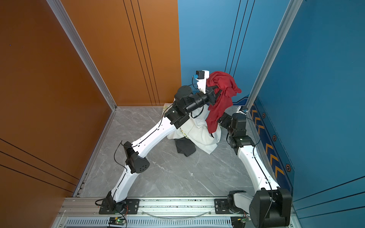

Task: Pick out a specific cloth from the pile
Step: 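Grasp the red shirt with the left gripper while the right gripper releases it, then carry the red shirt to the clear corner with the left gripper while the right withdraws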

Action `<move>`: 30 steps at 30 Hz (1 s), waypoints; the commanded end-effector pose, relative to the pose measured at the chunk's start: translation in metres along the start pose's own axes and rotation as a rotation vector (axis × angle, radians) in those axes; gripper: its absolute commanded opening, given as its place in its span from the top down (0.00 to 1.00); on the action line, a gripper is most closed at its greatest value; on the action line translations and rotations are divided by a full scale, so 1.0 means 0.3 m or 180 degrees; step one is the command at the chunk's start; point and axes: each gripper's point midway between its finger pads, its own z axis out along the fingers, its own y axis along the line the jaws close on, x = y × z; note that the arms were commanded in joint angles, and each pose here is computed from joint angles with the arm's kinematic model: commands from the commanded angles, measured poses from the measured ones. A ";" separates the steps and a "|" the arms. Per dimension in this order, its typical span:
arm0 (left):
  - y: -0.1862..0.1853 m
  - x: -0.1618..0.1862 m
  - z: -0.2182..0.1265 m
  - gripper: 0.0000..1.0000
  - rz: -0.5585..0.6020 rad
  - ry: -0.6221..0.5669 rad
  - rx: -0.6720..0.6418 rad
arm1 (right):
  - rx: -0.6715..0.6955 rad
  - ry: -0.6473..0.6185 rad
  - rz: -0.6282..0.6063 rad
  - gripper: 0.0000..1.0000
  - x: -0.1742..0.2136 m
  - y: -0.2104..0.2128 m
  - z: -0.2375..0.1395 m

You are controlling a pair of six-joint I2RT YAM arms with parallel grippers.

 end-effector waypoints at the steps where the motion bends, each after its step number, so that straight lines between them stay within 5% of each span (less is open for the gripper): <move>1: -0.050 -0.271 -0.122 1.00 0.0350 -0.0304 0.0023 | -0.0140 -0.0121 -0.0232 0.04 -0.004 0.064 -0.016; 14: 0.321 -0.315 -0.505 1.00 0.0598 0.0038 -0.0990 | -0.1186 -0.0448 -0.0410 0.03 0.029 0.346 -0.115; 30: 0.830 -0.385 -1.419 1.00 0.0548 -0.0493 -0.3288 | -0.1771 -0.0229 -0.0769 0.03 0.160 0.580 -0.131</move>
